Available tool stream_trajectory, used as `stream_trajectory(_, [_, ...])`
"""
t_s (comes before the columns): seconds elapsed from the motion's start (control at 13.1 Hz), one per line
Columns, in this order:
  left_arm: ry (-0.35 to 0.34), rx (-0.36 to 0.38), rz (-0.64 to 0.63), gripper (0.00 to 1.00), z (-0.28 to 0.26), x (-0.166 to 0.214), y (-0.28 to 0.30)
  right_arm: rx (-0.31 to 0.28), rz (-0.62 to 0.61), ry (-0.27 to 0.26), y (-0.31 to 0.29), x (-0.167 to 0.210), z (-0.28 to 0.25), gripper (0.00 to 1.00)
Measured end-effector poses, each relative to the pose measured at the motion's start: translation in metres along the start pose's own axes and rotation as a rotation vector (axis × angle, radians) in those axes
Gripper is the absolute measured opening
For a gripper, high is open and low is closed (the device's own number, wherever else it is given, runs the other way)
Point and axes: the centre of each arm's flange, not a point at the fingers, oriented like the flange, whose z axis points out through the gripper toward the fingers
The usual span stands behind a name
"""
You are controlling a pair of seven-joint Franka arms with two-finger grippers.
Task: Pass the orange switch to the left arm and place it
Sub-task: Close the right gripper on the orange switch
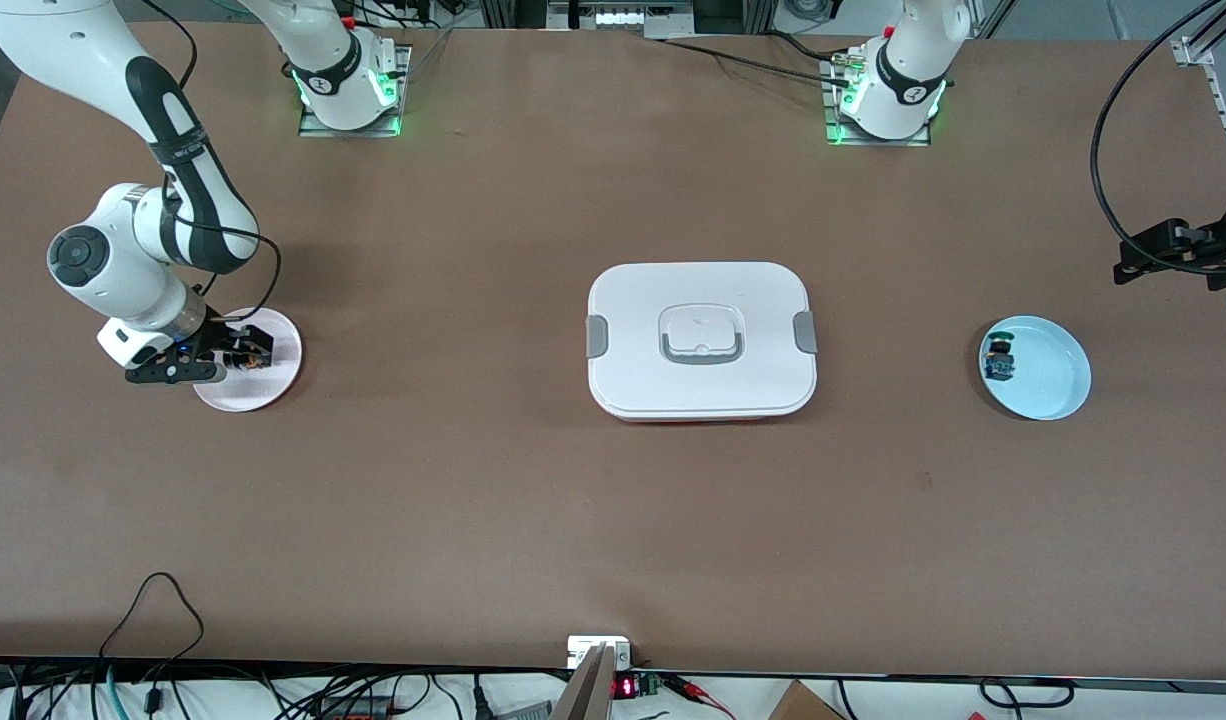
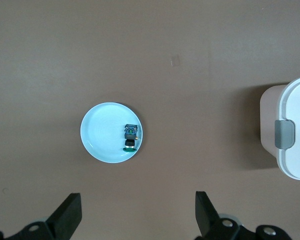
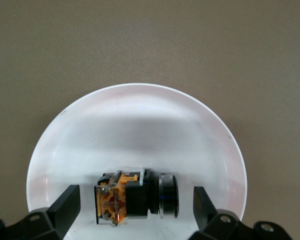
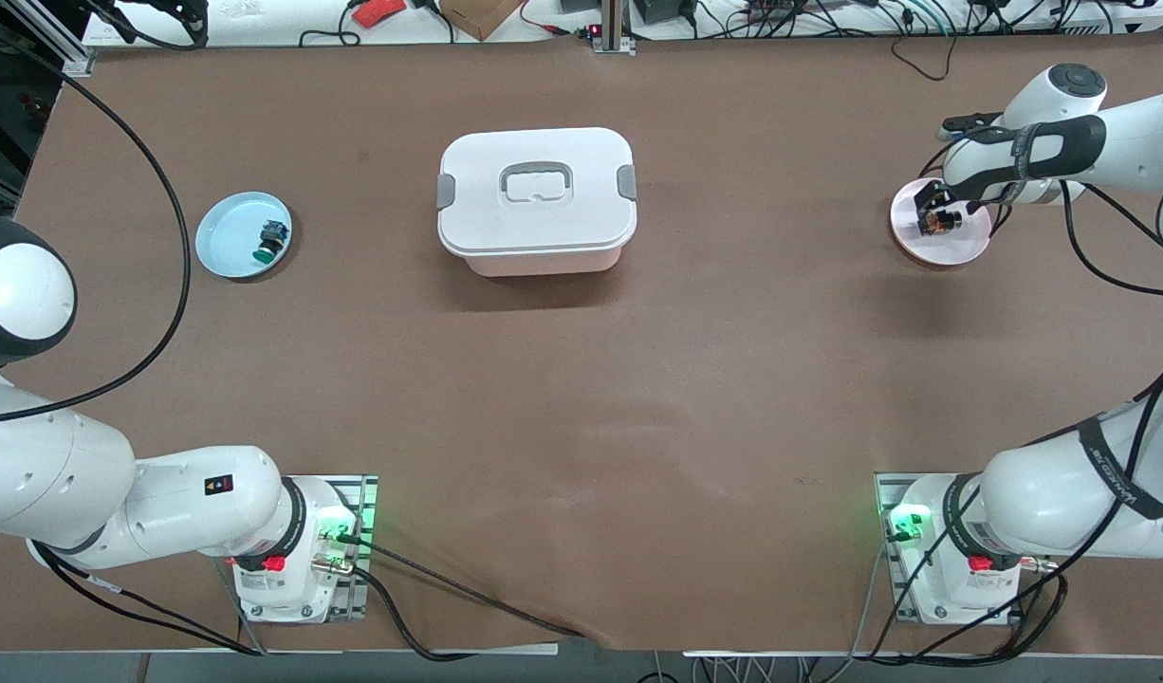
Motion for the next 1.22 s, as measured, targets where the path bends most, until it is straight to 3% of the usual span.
stream_trajectory(0.99, [0.000, 0.000, 0.000, 1.00, 0.000, 0.000, 0.000, 0.006, -0.083, -0.027, -0.002, -0.009, 0.019, 1.00])
stream_trajectory(1.15, [0.000, 0.000, 0.000, 1.00, 0.000, 0.000, 0.000, 0.006, -0.085, -0.027, -0.002, -0.009, 0.019, 0.96])
stream_trajectory(1.22, [0.000, 0.000, 0.000, 1.00, 0.000, 0.000, 0.000, 0.006, -0.088, -0.029, -0.002, -0.009, 0.019, 0.84])
